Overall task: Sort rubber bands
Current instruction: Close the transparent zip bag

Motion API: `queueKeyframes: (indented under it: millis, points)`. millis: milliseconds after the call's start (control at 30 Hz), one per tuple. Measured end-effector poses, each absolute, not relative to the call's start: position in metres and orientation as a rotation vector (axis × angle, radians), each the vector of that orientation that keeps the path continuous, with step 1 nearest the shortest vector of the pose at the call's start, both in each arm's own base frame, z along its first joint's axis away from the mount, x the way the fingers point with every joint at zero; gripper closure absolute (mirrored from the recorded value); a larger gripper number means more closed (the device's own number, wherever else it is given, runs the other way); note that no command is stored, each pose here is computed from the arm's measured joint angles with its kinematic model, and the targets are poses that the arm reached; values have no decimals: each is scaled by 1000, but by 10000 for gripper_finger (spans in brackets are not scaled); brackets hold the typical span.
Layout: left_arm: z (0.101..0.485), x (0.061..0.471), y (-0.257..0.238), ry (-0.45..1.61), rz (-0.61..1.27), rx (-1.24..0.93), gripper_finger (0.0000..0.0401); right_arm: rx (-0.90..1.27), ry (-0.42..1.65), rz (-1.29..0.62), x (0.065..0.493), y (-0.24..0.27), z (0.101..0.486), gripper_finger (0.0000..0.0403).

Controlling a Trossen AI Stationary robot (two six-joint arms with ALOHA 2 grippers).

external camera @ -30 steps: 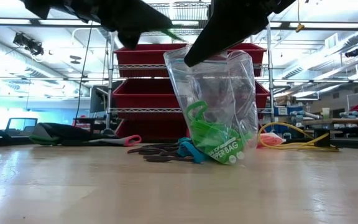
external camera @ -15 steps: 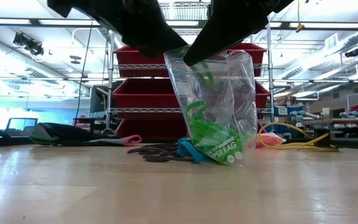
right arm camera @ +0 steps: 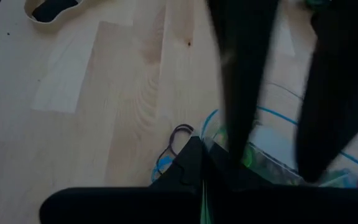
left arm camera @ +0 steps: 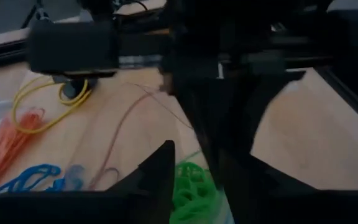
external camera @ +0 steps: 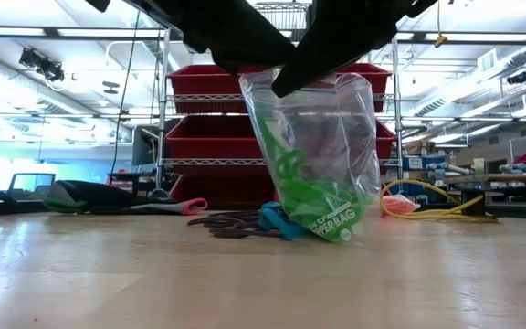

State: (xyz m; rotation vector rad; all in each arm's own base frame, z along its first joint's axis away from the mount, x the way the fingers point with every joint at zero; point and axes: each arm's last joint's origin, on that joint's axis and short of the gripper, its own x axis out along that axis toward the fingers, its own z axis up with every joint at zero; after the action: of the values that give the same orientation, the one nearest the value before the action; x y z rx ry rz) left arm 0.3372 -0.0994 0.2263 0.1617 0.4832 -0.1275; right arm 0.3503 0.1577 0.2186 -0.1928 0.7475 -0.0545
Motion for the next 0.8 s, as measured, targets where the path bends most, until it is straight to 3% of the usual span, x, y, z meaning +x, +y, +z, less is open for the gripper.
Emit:
queueKeyframes:
  millis: [167, 500, 800]
  points:
    - [231, 334, -97, 528, -63, 192, 261, -217, 755, -11, 347, 165, 218, 403]
    - [282, 308, -89, 445, -44, 189, 265, -186, 773, 112, 339, 183, 219, 403]
    - [246, 300, -84, 570, -220, 263, 265, -136, 764, 191, 334, 201, 229, 403]
